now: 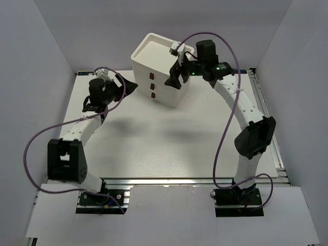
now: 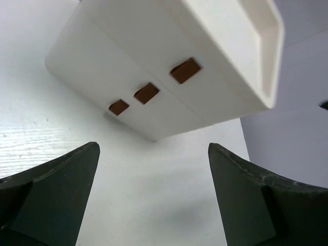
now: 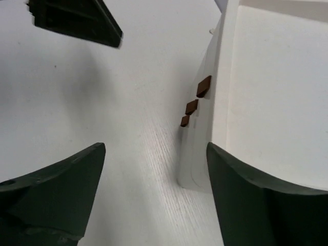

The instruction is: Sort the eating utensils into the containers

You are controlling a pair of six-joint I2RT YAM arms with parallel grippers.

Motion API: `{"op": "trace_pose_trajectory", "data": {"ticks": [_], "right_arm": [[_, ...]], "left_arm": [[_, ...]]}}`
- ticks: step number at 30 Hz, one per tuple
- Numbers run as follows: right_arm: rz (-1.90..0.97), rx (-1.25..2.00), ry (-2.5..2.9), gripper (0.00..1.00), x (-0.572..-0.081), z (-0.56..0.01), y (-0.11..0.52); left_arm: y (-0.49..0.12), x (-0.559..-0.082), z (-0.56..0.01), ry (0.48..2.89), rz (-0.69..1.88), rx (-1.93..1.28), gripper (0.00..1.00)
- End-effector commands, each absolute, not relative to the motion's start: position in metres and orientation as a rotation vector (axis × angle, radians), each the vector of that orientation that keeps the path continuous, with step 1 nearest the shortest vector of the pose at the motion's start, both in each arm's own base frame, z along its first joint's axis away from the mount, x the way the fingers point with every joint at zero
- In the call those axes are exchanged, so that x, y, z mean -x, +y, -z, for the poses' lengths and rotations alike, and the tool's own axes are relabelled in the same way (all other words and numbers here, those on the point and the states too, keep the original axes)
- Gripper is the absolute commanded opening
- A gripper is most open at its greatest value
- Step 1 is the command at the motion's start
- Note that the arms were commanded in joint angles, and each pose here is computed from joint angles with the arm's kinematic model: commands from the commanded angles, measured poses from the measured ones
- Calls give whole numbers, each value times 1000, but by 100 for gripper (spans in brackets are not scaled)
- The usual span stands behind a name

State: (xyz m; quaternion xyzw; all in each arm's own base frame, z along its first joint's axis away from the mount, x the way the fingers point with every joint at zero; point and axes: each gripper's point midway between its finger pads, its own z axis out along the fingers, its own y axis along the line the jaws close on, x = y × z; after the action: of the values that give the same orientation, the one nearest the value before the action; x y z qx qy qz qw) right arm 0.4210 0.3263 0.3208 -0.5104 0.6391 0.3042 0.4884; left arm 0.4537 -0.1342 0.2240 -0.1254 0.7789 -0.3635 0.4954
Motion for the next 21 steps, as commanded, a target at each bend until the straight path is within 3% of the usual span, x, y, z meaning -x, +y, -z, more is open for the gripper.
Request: {"op": "trace_pose_trajectory", "data": {"ticks": [1,11,21], "right_arm": [[-735,1127,1594,89,-424,-343,287],[-600,688,1901,89,-455,-312,181],[-415,467,2087,89,-450,-275,136]], "left_arm": [[-123,-428,-264,1804,804,196,98],[-117,-357,-342,1573,795,63,98],[-107,-329,-342,1538,765,100,98]]}}
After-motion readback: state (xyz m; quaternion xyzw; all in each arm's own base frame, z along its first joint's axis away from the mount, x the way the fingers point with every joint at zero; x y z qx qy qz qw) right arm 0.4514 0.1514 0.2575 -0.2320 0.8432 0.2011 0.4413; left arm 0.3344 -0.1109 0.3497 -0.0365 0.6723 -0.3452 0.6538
